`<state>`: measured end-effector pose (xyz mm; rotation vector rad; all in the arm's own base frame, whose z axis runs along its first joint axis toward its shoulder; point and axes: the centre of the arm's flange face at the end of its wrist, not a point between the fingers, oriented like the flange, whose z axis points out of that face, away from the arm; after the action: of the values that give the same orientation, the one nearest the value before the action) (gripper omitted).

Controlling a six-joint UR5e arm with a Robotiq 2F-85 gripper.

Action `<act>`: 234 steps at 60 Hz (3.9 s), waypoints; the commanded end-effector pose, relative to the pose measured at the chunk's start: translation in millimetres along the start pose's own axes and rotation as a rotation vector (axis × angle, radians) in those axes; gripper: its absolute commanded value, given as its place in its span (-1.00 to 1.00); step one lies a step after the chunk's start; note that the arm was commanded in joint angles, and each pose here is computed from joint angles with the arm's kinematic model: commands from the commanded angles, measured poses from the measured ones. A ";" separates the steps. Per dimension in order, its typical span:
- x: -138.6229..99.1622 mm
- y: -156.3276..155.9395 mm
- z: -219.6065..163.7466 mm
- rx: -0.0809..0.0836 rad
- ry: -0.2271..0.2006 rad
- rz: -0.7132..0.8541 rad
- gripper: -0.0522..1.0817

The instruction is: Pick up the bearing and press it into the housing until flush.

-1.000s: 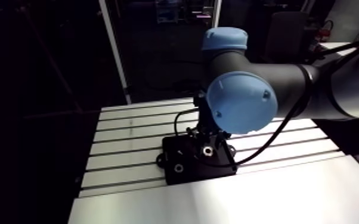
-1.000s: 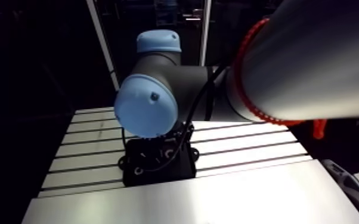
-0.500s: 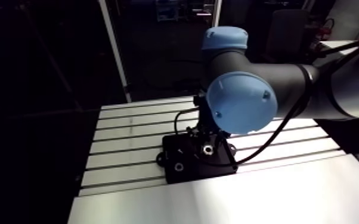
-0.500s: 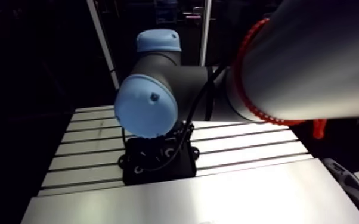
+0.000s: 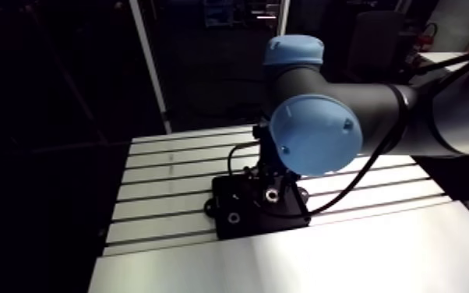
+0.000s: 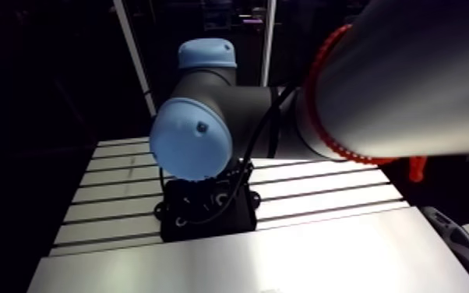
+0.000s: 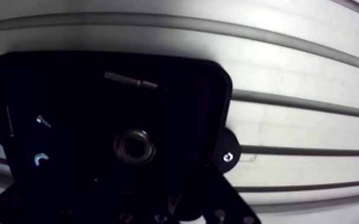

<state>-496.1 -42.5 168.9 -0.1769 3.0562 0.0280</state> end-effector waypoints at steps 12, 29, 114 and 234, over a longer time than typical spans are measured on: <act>-0.7 -0.4 0.2 0.002 0.000 0.000 -0.03; -1.4 -0.7 0.8 0.003 -0.003 0.000 0.01; 10.6 8.1 -104.9 -0.020 0.064 0.016 0.27; 141.8 155.6 -84.7 -0.015 0.063 0.180 0.38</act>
<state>-656.9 88.4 256.2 0.0921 3.1216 0.0568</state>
